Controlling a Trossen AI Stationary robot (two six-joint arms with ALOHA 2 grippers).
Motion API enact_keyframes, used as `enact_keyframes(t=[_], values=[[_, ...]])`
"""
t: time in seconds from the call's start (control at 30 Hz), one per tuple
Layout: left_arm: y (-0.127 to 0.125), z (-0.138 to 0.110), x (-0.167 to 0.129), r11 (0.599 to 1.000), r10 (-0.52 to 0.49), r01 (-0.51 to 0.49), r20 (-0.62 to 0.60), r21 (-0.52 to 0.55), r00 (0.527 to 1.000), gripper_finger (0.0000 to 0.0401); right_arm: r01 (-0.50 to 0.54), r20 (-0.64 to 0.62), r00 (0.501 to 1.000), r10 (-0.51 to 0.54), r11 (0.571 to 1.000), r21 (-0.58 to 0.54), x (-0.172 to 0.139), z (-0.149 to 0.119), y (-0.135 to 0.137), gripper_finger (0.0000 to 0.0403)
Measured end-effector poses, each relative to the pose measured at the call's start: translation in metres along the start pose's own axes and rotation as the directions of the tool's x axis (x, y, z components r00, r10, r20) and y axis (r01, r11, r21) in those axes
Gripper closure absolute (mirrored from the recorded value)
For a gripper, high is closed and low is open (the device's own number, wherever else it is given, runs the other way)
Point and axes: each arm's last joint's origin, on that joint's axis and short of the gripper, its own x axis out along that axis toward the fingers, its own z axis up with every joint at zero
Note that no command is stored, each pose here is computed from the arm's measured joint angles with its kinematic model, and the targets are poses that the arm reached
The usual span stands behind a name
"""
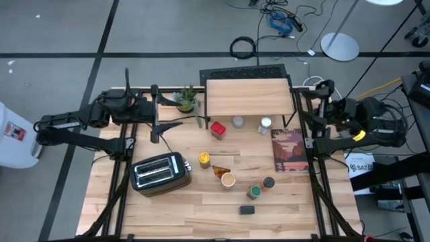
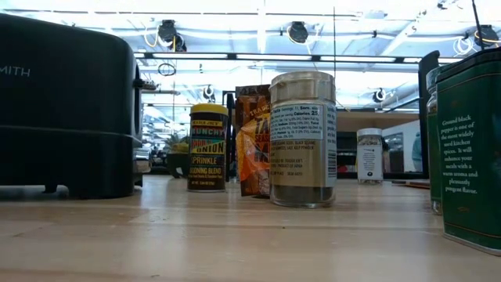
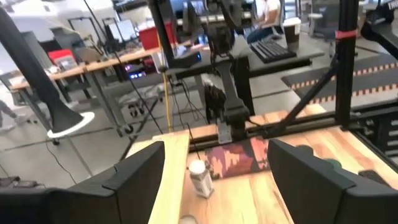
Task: Shelf spices
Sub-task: Put the yellow seasoning bottle on the shelf
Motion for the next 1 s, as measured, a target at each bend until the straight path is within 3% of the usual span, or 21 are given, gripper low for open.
enact_keyframes(t=[0.33, 1.0], values=[[-0.011, -0.007, 0.013, 0.997, -0.068, 0.066, -0.066, -0.026, 0.996, 0.0106, -0.011, -0.195, 0.981, 0.023, 0.998, 0.062, -0.009, 0.024, -0.007, 0.0105], [-0.043, -0.047, 0.068, 0.976, -0.219, 0.207, -0.339, -0.072, 0.915, 0.0106, 0.006, -0.495, 0.864, 0.085, 0.984, 0.180, -0.014, -0.003, -0.002, 0.0105]])
